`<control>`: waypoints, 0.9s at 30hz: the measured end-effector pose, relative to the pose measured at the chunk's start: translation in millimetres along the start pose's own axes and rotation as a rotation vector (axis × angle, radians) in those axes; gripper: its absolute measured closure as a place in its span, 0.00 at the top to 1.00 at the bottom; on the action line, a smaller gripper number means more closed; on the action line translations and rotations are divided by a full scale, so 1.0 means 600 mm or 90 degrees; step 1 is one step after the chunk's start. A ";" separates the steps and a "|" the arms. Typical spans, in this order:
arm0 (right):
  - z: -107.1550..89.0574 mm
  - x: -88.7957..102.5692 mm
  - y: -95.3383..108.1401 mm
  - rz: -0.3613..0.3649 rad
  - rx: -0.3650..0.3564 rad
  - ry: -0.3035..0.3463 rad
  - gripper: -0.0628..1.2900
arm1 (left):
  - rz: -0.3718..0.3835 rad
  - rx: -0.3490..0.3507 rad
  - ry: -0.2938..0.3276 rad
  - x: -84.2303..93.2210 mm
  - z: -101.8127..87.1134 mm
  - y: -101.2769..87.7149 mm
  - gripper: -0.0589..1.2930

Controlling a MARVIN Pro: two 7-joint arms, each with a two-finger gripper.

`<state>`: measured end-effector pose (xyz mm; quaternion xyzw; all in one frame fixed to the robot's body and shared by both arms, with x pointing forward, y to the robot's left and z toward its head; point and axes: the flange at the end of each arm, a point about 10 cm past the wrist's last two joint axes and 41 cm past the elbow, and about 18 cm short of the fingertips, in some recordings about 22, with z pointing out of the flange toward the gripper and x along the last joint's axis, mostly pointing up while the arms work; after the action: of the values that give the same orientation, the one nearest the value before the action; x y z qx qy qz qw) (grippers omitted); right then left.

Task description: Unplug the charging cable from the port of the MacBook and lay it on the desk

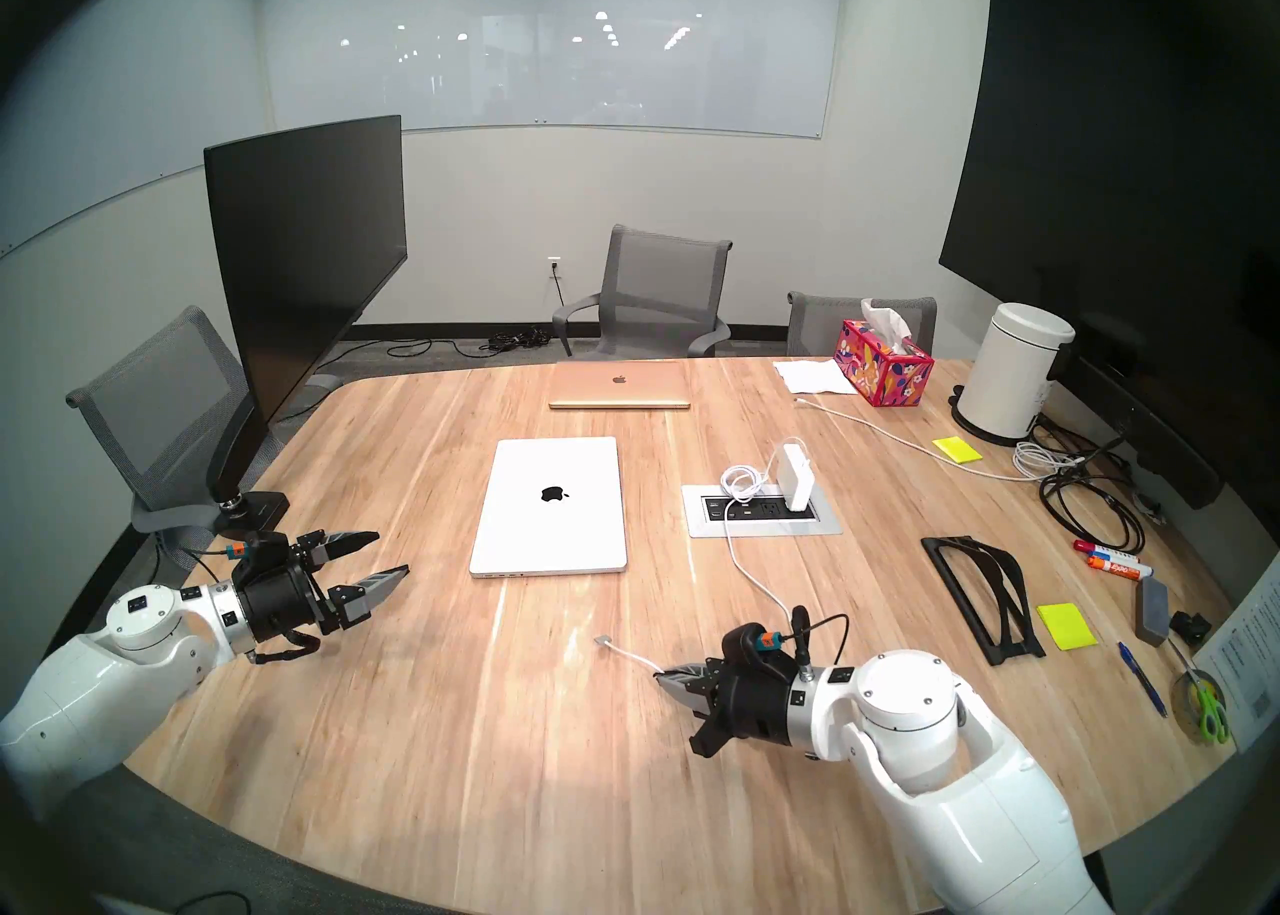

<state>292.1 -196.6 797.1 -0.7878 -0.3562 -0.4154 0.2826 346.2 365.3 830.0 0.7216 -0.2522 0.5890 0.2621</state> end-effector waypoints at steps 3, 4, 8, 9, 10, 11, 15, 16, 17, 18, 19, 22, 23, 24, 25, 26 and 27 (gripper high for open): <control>-0.001 -0.003 0.002 -0.001 0.006 -0.001 0.03 | 0.000 0.000 0.000 0.000 0.000 0.000 0.94; -0.001 -0.003 0.002 -0.001 0.007 -0.001 0.03 | 0.000 0.000 0.000 0.000 0.000 0.000 0.94; -0.001 -0.005 0.004 -0.002 0.012 -0.002 0.03 | 0.000 0.000 0.000 0.000 0.000 0.000 0.94; -0.001 -0.005 0.004 -0.002 0.013 -0.001 0.06 | 0.000 0.000 0.000 0.000 0.000 0.000 0.94; -0.001 -0.006 0.005 -0.003 0.013 -0.001 0.12 | 0.000 0.000 0.000 0.000 0.000 0.000 0.94; -0.001 -0.006 0.005 -0.003 0.014 -0.001 0.14 | 0.000 0.000 0.000 0.000 0.000 0.000 0.94; -0.001 -0.006 0.005 -0.003 0.017 0.000 0.23 | 0.000 0.000 0.000 0.000 0.000 0.000 0.94; -0.001 -0.006 0.005 -0.004 0.017 0.000 0.24 | 0.000 0.000 0.000 0.000 0.000 0.000 0.94; -0.001 -0.006 0.005 -0.004 0.017 0.000 0.25 | 0.000 0.000 0.000 0.000 0.000 0.000 0.94; -0.001 -0.006 0.005 -0.004 0.017 0.001 0.26 | 0.000 0.000 0.000 0.000 0.000 0.000 0.94; -0.001 -0.005 0.006 -0.005 0.017 0.002 0.28 | 0.000 0.000 0.000 0.000 0.000 0.000 0.94; -0.004 -0.003 0.010 -0.005 0.013 0.007 0.38 | 0.000 0.000 0.000 0.000 0.000 0.000 0.94; -0.006 -0.001 0.011 -0.006 0.012 0.009 0.44 | 0.000 0.000 0.000 0.000 0.000 0.000 0.94; -0.008 0.001 0.012 -0.006 0.010 0.012 0.51 | 0.000 0.000 0.000 0.000 0.000 0.000 0.94; -0.010 0.003 0.014 -0.006 0.007 0.014 0.53 | 0.000 0.000 0.000 0.000 0.000 0.000 0.94; -0.012 0.005 0.016 -0.007 0.005 0.017 0.52 | 0.000 0.000 0.000 0.000 0.000 0.000 0.94; -0.013 0.006 0.018 -0.007 0.003 0.019 0.51 | 0.000 0.000 0.000 0.000 0.000 0.000 0.94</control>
<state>298.5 -207.5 802.7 -0.7790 -0.3574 -0.4276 0.2873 346.2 365.4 830.1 0.7217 -0.2521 0.5891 0.2620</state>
